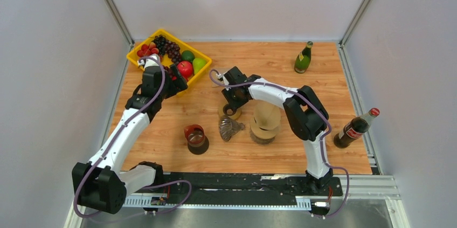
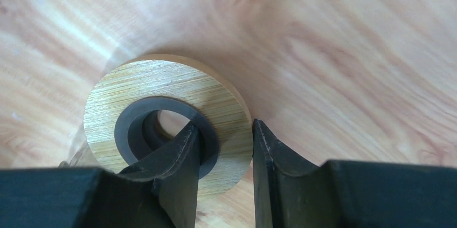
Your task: Place the coffee filter in the dripper
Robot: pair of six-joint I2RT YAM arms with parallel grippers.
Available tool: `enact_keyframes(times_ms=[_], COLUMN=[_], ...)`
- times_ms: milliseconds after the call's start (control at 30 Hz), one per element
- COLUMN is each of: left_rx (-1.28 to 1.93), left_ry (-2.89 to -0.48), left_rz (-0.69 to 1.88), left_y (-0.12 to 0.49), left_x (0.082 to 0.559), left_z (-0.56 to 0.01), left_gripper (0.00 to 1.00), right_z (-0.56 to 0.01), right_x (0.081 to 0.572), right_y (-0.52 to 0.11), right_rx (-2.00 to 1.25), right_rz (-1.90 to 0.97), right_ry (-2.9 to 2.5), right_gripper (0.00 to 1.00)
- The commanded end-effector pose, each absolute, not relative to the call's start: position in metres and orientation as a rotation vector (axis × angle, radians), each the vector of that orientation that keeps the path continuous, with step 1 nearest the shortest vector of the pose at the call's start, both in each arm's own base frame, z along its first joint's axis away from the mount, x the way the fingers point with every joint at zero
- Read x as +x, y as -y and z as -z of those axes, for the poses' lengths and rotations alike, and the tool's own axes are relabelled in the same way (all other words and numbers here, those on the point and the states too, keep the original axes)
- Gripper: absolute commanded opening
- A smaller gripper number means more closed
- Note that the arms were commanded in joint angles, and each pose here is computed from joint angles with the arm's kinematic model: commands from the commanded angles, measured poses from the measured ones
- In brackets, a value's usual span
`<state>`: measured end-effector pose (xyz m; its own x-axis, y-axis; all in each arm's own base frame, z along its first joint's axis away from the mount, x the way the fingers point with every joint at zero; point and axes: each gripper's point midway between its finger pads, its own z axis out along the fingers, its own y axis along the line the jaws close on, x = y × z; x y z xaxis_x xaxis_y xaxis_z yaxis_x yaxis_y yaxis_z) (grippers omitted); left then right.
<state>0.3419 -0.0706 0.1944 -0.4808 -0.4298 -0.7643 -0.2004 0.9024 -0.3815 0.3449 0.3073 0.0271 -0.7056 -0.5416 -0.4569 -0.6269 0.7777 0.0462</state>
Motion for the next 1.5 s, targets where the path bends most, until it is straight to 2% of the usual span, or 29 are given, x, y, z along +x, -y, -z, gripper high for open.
enact_keyframes(times_ms=[0,433,767,1000,1367,1467], left_rx=[-0.421,-0.421,-0.433,-0.440,-0.555,-0.603], left_ry=[-2.046,-2.025,-1.995,-1.991,-1.955,-1.929], left_rz=[0.326,0.365,0.380,0.359,0.202,0.135], left_y=[0.072,0.074,0.072,0.069,0.039,0.025], left_x=[0.338,0.329,0.321,0.319,0.313,0.310], left_z=[-0.207,-0.214,-0.218,-0.218,-0.216,-0.218], left_gripper=[1.00,1.00,1.00,1.00,1.00,1.00], right_z=[-0.085,-0.175,-0.261,-0.277,-0.260,-0.247], right_x=[0.396,0.441,0.441,0.408,0.298,0.281], right_y=[-0.300,-0.282,-0.284,-0.302,-0.375,-0.390], right_rx=[-0.603,-0.351,-0.327,-0.382,-0.722,-0.797], right_rz=[-0.249,-0.143,-0.231,-0.447,-0.879,-0.908], right_ry=[-2.432,-2.238,-2.066,-2.108,-2.350,-2.386], right_gripper=[0.07,0.07,0.07,0.08,0.05,0.05])
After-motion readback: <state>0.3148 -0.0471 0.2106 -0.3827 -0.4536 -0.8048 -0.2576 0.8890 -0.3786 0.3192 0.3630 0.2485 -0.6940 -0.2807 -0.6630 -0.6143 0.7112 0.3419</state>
